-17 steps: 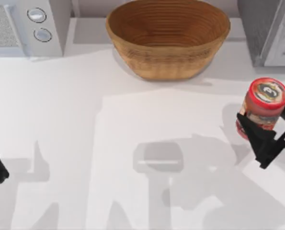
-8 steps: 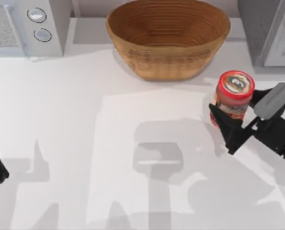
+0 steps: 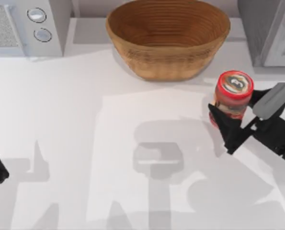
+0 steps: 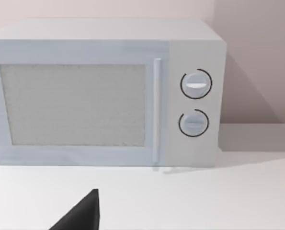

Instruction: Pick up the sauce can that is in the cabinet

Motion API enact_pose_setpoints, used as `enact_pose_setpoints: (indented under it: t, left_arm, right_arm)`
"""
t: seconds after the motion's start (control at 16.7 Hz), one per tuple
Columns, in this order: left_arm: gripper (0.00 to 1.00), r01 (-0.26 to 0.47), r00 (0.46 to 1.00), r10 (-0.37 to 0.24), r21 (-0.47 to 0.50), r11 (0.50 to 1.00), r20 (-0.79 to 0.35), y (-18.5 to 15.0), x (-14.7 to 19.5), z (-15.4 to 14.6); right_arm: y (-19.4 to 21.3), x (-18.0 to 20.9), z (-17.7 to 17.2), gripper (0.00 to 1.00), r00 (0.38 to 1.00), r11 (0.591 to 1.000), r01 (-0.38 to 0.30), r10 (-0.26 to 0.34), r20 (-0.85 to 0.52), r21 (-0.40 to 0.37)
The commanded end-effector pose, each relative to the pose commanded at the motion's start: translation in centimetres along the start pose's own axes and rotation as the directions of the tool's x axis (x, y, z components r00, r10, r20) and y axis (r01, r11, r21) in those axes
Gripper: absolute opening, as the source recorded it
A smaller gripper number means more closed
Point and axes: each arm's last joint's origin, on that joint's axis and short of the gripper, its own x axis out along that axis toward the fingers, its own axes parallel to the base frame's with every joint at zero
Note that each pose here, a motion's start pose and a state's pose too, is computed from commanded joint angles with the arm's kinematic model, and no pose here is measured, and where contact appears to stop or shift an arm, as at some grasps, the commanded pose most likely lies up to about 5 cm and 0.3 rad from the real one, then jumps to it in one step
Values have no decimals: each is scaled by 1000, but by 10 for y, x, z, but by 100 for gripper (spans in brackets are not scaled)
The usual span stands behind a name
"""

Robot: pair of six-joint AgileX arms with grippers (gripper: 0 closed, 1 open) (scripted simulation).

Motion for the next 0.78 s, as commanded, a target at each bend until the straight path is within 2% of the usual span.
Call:
enact_pose_setpoints:
  t: [0.54, 0.78]
  left_arm:
    - [100, 0, 1000, 0, 0, 1000, 0, 0, 0, 0]
    - [100, 0, 1000, 0, 0, 1000, 0, 0, 0, 0]
  right_arm:
    - [0, 0, 0, 98, 1000, 1000, 0, 0, 0, 0]
    - [0, 0, 0, 100, 1000, 1000, 0, 0, 0, 0]
